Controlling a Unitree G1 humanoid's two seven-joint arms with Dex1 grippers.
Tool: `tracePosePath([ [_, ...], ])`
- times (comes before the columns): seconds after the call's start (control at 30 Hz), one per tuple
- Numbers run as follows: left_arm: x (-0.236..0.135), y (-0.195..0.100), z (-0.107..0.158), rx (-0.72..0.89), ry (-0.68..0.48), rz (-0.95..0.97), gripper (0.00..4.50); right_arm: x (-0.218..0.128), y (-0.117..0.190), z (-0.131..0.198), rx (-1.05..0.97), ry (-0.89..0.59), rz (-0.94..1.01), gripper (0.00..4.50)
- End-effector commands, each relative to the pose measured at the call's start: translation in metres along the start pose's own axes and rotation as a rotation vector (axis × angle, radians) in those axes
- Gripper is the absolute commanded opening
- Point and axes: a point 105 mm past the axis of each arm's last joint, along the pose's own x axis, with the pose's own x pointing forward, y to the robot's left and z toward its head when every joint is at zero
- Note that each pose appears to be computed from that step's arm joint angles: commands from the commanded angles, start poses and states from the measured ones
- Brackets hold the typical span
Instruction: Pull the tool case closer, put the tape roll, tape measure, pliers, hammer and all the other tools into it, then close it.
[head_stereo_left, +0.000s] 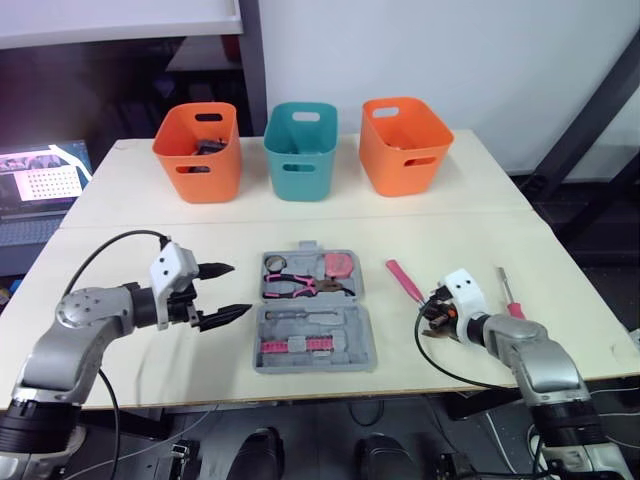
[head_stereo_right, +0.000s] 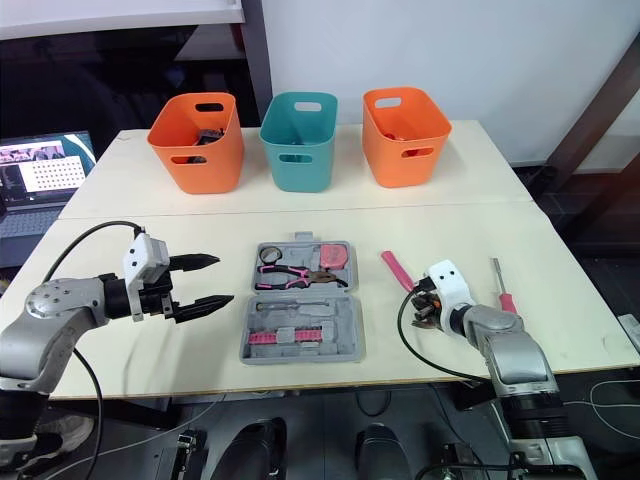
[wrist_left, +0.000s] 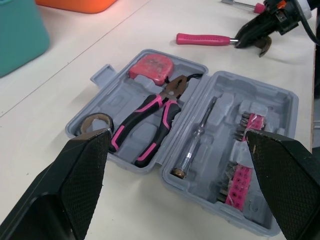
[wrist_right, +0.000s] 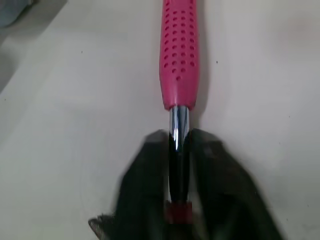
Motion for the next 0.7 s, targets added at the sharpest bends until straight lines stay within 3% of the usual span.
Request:
tracePosePath([
  [0.03, -0.007, 0.004, 0.010, 0.050, -0.019, 0.023, 4.50, -0.001, 0.000, 0.008, 0.040, -0.032, 0.002, 0.10],
  [0.43, -0.012, 0.004, 0.005, 0.047, -0.011, 0.027, 4.50, -0.028, 0.008, 0.061, 0.016, -0.127, 0.056, 0.10],
  [0.7, -0.030, 0.010, -0.008, 0.039, 0.034, 0.067, 4.50, -0.046, 0.047, 0.099, -0.388, -0.068, 0.278, 0.10],
])
